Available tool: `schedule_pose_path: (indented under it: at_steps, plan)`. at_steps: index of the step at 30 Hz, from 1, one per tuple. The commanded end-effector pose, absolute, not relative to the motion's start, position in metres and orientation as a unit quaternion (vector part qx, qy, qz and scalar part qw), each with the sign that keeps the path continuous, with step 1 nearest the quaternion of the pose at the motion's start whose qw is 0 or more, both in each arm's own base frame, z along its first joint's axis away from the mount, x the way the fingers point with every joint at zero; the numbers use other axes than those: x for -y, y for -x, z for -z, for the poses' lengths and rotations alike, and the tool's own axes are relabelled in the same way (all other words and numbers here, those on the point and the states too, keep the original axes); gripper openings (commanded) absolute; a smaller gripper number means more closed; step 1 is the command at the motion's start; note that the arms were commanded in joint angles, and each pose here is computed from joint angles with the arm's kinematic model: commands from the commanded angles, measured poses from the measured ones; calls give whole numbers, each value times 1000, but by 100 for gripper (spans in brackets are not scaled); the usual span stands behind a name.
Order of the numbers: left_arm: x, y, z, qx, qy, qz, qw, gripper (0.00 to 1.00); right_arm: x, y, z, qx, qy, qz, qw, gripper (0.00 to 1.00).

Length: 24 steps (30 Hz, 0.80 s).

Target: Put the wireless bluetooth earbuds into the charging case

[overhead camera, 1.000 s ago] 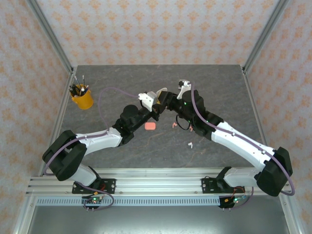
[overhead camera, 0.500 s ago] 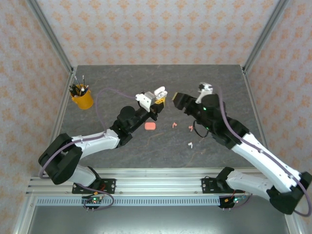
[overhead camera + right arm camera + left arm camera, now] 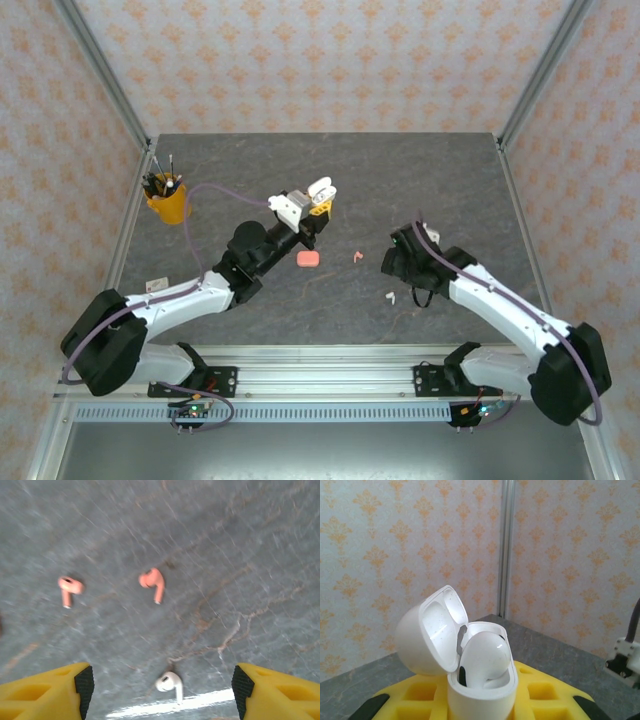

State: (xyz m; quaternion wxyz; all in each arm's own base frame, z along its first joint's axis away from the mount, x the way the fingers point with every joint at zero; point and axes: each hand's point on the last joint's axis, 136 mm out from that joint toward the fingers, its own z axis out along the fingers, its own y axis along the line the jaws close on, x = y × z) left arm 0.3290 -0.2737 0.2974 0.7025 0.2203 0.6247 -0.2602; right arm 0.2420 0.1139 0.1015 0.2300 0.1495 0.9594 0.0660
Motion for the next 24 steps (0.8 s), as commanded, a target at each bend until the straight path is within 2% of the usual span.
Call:
schedule_pose_path:
  at_steps: [1, 11, 24]
  plan:
    - [268, -324, -308, -615, -219, 252, 715, 0, -111, -233, -83, -970, -138, -47, 196, 74]
    - [267, -323, -307, -616, -220, 252, 714, 0, -131, -228, -35, -979, -135, -72, 135, 74]
    - [268, -324, -306, -615, -218, 253, 714, 0, -149, -222, -12, -980, -138, -107, 97, 70]
